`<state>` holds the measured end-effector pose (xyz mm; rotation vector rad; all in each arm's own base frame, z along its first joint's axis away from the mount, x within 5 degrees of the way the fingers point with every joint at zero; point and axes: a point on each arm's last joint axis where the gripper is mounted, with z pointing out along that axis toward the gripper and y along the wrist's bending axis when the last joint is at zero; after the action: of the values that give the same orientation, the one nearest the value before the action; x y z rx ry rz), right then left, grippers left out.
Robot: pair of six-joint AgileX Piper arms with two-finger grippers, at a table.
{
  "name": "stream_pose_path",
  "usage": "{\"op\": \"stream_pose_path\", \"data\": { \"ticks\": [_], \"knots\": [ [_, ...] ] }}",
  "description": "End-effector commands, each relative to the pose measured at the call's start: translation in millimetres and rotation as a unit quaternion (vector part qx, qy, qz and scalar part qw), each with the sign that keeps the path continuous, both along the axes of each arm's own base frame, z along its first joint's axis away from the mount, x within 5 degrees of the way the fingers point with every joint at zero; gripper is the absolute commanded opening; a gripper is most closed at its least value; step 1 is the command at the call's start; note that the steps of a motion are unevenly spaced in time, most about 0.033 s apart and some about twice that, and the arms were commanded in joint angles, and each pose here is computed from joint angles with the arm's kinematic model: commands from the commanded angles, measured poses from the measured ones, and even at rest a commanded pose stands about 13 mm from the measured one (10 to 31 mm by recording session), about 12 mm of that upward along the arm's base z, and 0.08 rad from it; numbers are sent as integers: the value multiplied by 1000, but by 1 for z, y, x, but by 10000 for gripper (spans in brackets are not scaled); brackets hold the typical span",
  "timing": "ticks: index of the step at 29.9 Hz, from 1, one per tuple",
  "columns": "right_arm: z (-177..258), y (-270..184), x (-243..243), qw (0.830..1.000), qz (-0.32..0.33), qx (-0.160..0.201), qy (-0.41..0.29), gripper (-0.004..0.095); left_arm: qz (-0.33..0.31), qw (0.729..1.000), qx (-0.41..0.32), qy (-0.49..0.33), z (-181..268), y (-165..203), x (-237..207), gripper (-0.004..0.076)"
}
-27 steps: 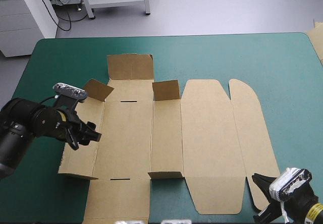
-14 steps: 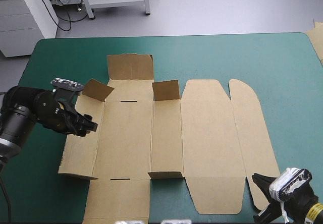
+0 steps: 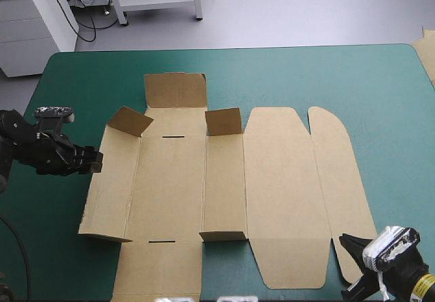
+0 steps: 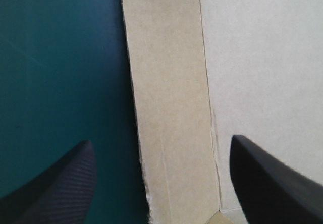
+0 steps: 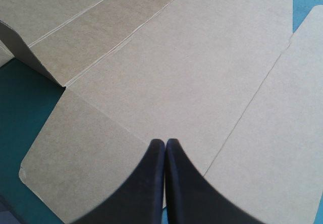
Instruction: Fold the box
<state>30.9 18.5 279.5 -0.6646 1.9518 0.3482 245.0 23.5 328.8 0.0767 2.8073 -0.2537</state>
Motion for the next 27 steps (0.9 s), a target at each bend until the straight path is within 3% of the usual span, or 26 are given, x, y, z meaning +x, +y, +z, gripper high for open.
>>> {"op": "stream_pose_path", "data": {
  "ticks": [1,15,27],
  "knots": [
    [13,1,2,999,-1,21,-34,-18,-15,1000,-18,18,1,-2,2,525],
    [13,1,2,999,-1,21,-34,-18,-24,985,-63,161,-75,-5,2,525],
    [13,1,2,999,-1,22,-35,-18,-26,973,-135,185,-96,-18,-7,520]
  ]
}}
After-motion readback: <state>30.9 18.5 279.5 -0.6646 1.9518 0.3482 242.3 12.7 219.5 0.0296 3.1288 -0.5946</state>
